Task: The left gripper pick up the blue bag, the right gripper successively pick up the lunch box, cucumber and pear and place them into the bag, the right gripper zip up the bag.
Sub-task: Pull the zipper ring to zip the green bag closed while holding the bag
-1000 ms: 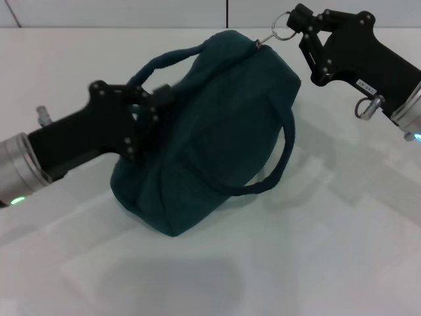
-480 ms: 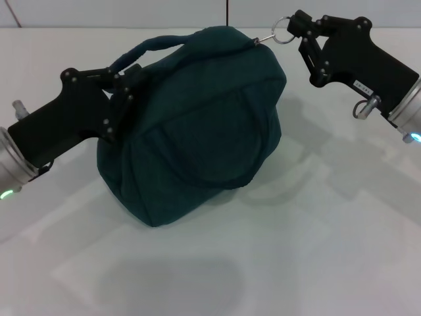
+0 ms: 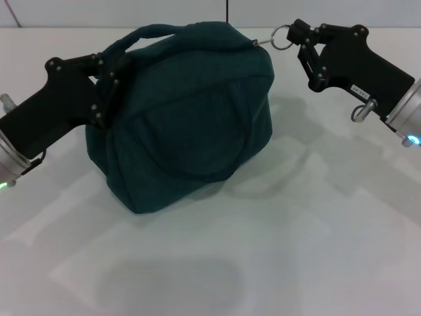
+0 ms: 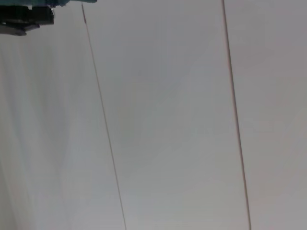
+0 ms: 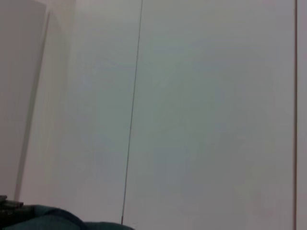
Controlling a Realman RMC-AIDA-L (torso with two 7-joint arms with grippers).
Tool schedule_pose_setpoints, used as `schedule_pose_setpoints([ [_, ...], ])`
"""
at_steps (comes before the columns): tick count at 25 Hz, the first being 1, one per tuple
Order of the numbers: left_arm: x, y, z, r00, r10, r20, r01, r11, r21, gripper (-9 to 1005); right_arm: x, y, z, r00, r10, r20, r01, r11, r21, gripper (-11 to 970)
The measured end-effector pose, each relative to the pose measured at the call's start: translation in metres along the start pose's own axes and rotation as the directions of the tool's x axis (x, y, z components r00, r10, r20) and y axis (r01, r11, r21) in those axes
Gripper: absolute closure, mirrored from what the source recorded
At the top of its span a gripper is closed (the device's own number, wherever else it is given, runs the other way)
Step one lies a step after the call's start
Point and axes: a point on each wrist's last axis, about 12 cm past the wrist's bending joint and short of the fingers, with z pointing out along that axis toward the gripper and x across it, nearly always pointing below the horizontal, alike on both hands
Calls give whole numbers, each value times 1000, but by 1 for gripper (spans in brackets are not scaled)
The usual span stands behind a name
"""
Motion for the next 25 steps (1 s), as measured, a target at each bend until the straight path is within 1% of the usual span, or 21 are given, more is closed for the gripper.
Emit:
schedule_pose_setpoints([
  [4,0,0,-1,1000,-1,3,1,1000,-4,953,1,-1,1,1000,27,-13,-27,1000,5,939],
  [11,0,-2,1,1000,-6,4,6,1000,16,955,0,0,1,999,35,-3,-35,999,-4,938],
  [16,0,-2,1,1000,-8,0,8,1000,24,956,-1,-3,-5,999,43,6,-43,999,21,871],
  [20,-1,-2,2,1000,-5,0,5,999,34,957,6,-9,-7,998,38,-54,-34,997,65,713],
  [22,-1,-2,4,1000,-3,2,3,999,37,959,10,-9,-4,995,34,-92,-27,997,68,634],
  [24,-2,-2,5,1000,-2,3,2,999,40,959,14,-7,-1,991,25,-129,-18,998,58,578],
  [25,-2,-2,5,1000,-2,3,2,999,40,958,15,-6,1,990,20,-140,-13,999,52,578],
])
